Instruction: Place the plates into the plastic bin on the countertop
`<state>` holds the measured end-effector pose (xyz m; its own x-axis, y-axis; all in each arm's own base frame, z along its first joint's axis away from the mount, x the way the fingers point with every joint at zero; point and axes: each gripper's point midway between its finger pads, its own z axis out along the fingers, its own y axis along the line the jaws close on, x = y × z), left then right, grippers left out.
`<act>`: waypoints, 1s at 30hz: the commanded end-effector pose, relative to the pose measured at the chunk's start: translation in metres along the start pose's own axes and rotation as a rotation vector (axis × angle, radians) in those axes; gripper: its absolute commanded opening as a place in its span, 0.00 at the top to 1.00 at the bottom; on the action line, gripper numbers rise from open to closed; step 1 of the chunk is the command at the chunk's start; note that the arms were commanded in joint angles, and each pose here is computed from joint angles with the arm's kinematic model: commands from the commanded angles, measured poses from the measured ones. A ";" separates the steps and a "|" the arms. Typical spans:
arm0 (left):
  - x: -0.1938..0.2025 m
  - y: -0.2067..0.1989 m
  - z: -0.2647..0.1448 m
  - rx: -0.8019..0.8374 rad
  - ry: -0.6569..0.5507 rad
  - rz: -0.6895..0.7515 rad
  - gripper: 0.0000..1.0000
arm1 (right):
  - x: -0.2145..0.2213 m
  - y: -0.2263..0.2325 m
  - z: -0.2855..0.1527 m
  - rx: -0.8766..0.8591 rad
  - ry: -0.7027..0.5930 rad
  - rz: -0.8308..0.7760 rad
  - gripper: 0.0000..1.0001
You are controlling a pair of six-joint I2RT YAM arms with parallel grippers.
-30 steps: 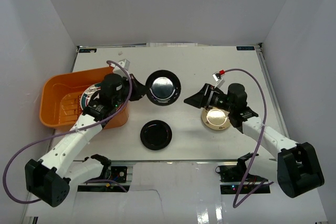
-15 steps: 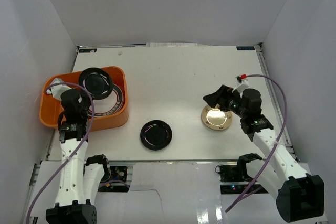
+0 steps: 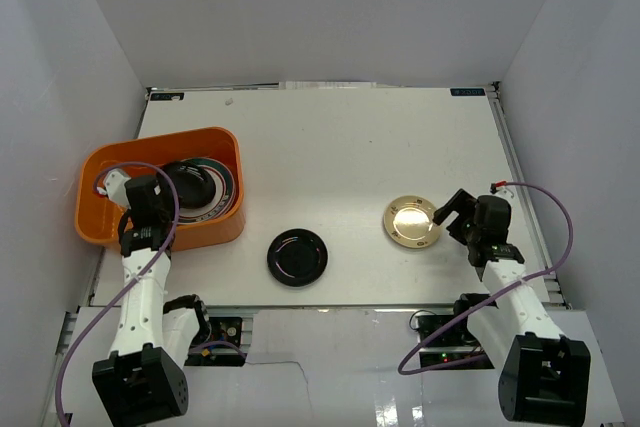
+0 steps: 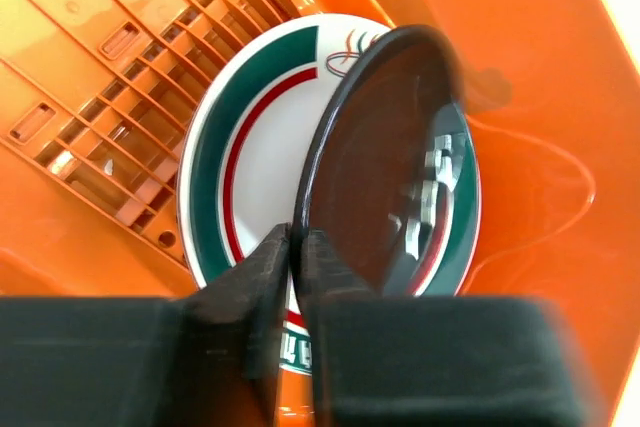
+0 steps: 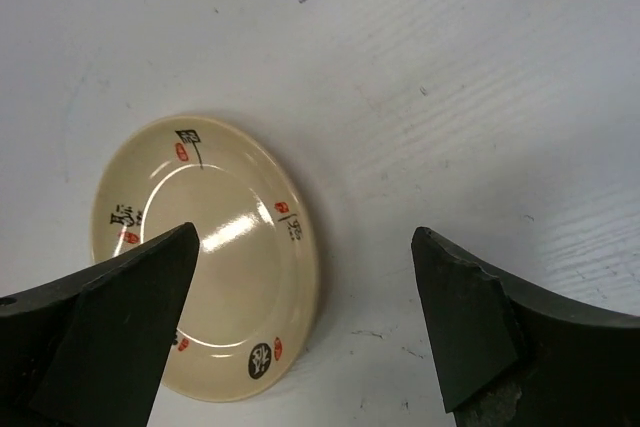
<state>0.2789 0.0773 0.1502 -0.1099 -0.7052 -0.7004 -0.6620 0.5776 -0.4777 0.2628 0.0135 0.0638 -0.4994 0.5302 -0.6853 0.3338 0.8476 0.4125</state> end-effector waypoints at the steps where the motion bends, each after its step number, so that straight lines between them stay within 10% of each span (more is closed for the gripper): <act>1: -0.007 -0.009 -0.004 0.041 -0.021 -0.035 0.74 | 0.016 -0.004 0.005 -0.010 0.039 0.045 0.08; 7: -0.011 -0.015 -0.012 0.082 -0.033 -0.023 0.38 | 0.038 0.002 0.011 -0.077 0.106 0.071 0.18; 10: -0.019 -0.023 -0.022 0.127 -0.051 -0.011 0.02 | 0.052 0.006 0.013 -0.122 0.148 0.089 0.25; 16: -0.046 -0.059 -0.061 0.294 -0.084 0.072 0.02 | 0.073 0.005 0.018 -0.142 0.200 0.128 0.42; 21: -0.032 -0.106 -0.107 0.603 0.010 0.209 0.02 | 0.069 0.009 0.018 -0.171 0.179 0.149 0.91; 30: 0.010 -0.170 -0.199 1.141 0.339 0.307 0.07 | -0.010 0.107 -0.037 -0.580 -0.010 0.105 0.92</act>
<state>0.2644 -0.0674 0.3054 -0.3463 -0.5322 -0.7725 0.2052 0.7606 -0.6160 0.2595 0.0755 0.0674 -0.5193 0.6347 -0.5723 0.1002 0.7103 0.6968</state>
